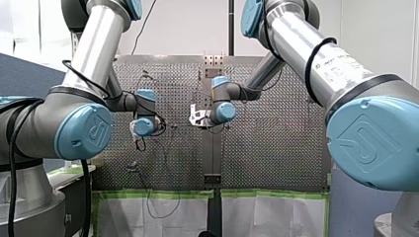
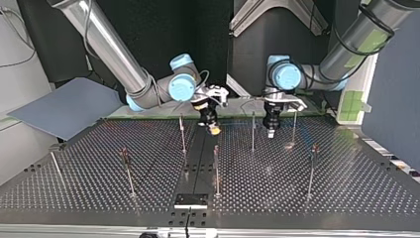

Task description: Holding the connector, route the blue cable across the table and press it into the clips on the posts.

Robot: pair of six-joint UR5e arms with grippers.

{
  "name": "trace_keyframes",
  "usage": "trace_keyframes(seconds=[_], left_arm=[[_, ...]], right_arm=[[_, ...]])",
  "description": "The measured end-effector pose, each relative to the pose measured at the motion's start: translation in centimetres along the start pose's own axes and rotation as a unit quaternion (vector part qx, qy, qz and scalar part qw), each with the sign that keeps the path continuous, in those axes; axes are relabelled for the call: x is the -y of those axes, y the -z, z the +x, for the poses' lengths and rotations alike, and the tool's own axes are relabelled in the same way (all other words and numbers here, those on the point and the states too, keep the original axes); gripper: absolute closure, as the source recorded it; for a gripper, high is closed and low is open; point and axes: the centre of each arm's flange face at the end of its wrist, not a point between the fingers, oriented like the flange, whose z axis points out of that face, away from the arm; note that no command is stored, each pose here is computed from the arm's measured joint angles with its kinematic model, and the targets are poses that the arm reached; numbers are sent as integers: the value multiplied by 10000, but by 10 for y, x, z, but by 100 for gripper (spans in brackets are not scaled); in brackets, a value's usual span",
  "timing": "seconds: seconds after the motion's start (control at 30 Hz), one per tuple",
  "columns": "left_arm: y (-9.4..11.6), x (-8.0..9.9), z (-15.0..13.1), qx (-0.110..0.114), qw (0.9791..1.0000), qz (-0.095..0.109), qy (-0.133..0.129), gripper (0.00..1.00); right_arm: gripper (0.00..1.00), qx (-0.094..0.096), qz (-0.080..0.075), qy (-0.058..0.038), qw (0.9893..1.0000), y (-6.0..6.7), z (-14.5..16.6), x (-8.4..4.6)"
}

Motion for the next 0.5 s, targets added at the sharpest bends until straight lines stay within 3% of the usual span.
trace_keyframes(seconds=[0.3,0.37,0.4,0.47,0.5], left_arm=[[-11,-5,-9,97,9999,-24,-50,100],[-12,-7,-9,80,9999,-49,-100,65],[-11,-7,-9,68,9999,-71,-128,65],[-11,-10,-9,27,9997,-140,-200,39],[-10,-10,-9,6,9996,-171,-232,39]], right_arm=[[100,-46,29,-14,10000,-3,5,-8],[100,-45,21,-19,10000,-3,5,-10],[100,-46,17,-20,10000,-3,5,-11],[100,-47,7,-23,10000,-3,5,-12],[100,-46,6,-23,10000,-3,5,-13]])
